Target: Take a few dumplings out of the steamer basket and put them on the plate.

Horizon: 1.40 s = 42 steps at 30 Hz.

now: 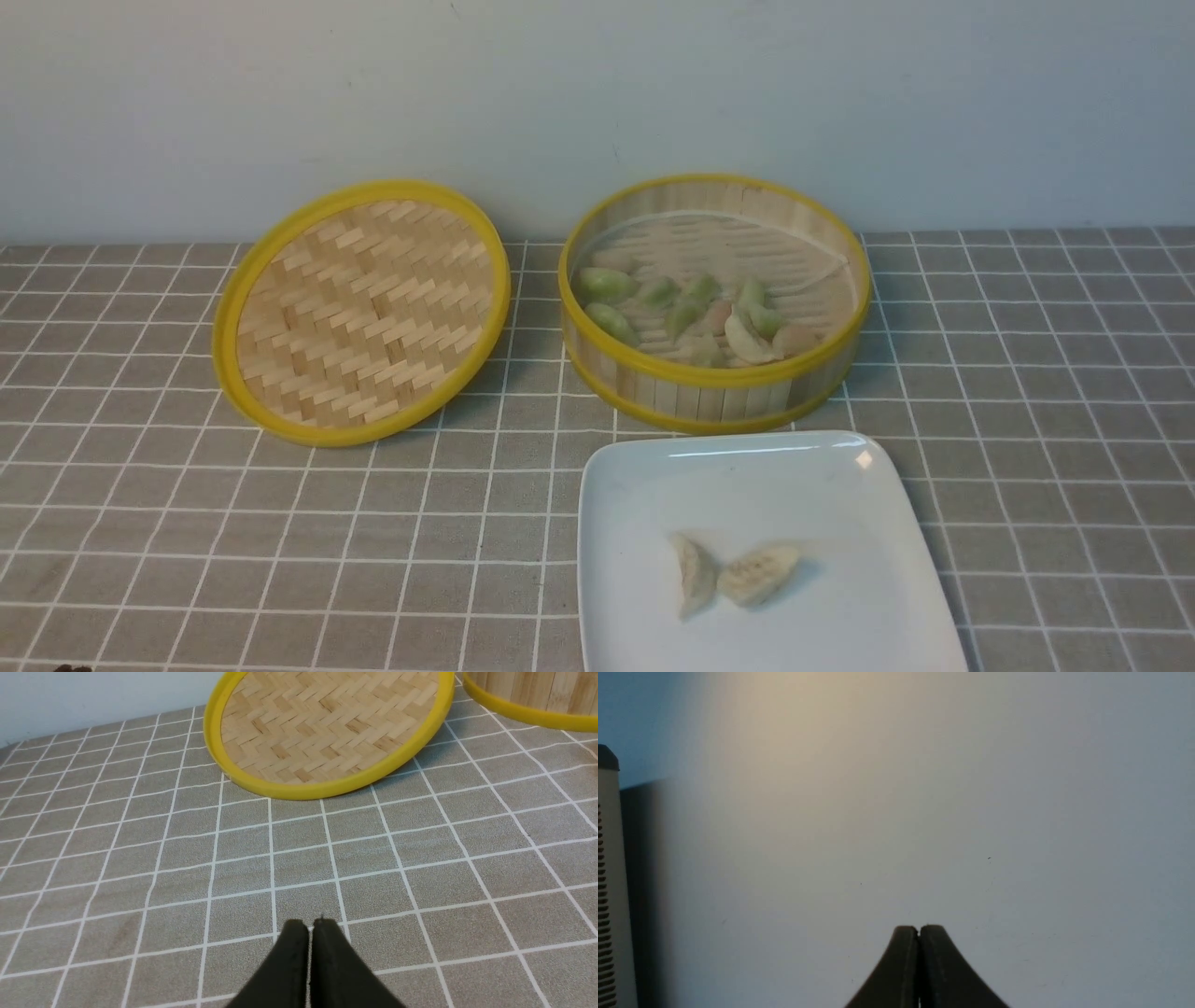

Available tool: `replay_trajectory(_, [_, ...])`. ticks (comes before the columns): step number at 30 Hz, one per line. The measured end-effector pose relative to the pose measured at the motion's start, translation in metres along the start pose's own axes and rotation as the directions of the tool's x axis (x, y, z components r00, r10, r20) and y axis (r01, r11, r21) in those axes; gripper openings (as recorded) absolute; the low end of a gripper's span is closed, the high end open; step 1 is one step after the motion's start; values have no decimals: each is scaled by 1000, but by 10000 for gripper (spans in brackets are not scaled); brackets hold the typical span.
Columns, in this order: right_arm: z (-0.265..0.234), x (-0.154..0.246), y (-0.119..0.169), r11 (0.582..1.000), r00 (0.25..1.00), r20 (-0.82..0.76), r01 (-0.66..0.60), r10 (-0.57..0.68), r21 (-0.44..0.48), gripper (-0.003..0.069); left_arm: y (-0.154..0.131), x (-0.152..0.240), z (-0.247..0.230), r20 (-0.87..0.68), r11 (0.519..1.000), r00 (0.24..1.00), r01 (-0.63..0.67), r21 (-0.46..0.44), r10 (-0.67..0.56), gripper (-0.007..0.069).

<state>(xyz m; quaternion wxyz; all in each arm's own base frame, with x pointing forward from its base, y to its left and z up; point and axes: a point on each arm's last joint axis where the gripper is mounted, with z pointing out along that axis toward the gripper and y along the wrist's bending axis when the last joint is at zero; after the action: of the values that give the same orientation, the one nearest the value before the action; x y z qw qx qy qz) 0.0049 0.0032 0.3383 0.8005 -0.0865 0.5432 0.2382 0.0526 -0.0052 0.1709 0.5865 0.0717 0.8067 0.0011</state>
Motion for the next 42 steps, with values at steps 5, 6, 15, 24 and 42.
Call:
replay_trajectory(5, [2,17,-2,999,998,-49,-40,40,4,-14,0,0,0,0,1000,1000,0,0,0,-5])
replay_trajectory(6, [3,20,-2,999,997,-59,-40,40,5,-14,0,0,0,0,1000,1000,0,0,0,-5])
replay_trajectory(15, [2,73,-12,991,960,-257,128,-111,49,-14,0,0,0,0,1000,1000,0,0,0,-5])
replay_trajectory(24, [-20,150,-44,881,843,-536,291,-52,373,-14,0,0,0,0,1000,1000,1,0,-1,-5])
replay_trajectory(42, [-24,155,-49,837,845,-534,281,16,469,-14,0,0,0,0,1000,1000,2,1,-2,-5])
